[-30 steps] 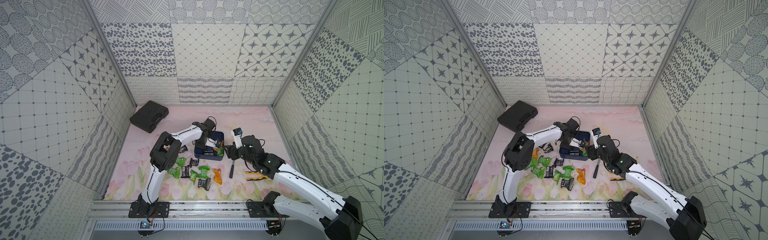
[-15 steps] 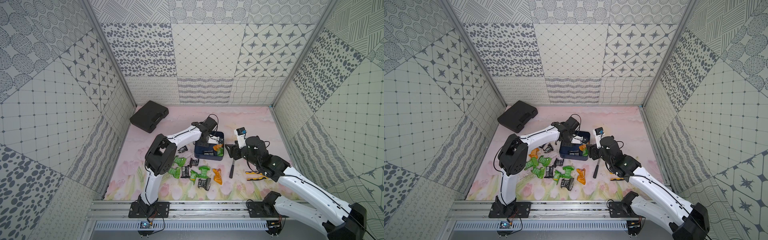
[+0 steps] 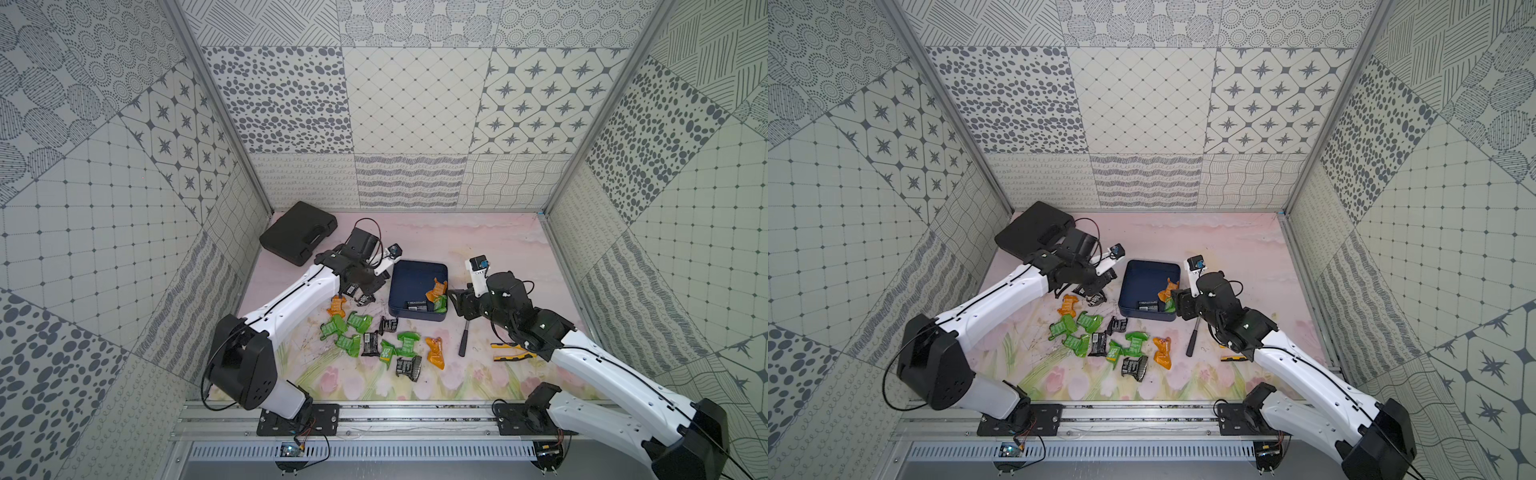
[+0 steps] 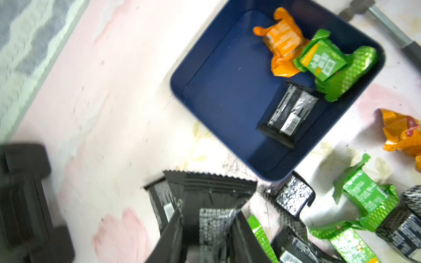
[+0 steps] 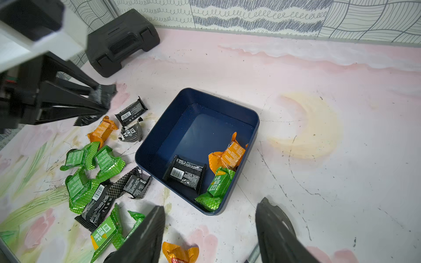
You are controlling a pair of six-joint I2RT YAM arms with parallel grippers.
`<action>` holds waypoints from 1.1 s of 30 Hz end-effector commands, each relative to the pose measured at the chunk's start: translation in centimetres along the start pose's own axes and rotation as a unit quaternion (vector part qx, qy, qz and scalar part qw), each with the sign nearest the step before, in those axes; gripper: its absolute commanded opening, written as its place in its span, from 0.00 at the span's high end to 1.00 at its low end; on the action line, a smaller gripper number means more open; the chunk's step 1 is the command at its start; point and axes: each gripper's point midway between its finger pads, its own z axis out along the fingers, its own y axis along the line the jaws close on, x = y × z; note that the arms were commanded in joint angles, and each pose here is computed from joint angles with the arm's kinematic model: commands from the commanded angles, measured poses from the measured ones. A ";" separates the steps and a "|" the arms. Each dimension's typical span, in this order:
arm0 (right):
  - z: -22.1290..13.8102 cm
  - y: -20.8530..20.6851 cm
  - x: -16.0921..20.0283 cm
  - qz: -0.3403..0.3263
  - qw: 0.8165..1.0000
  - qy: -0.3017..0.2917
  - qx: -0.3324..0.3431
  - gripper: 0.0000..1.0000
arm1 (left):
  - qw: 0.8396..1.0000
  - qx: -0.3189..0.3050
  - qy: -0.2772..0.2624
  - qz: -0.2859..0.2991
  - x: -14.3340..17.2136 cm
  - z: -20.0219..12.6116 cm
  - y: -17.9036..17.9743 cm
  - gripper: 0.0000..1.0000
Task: Take the cookies out of the storage box
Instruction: Place the cookie at the center of the board.
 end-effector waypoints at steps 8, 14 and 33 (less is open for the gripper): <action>1.1 0.3 0.3 0.022 1.000 0.003 -0.006 0.34 | 0.939 -0.010 0.043 -0.341 12.4 -2.1 5.2 0.75; 1.2 0.4 0.6 0.028 1.000 0.007 -0.010 0.34 | 0.918 -0.062 0.095 -0.380 16.5 0.4 9.2 0.75; 1.5 0.3 0.7 0.027 1.000 0.013 -0.007 0.34 | 0.912 -0.076 0.204 -0.349 19.1 7.0 12.2 0.70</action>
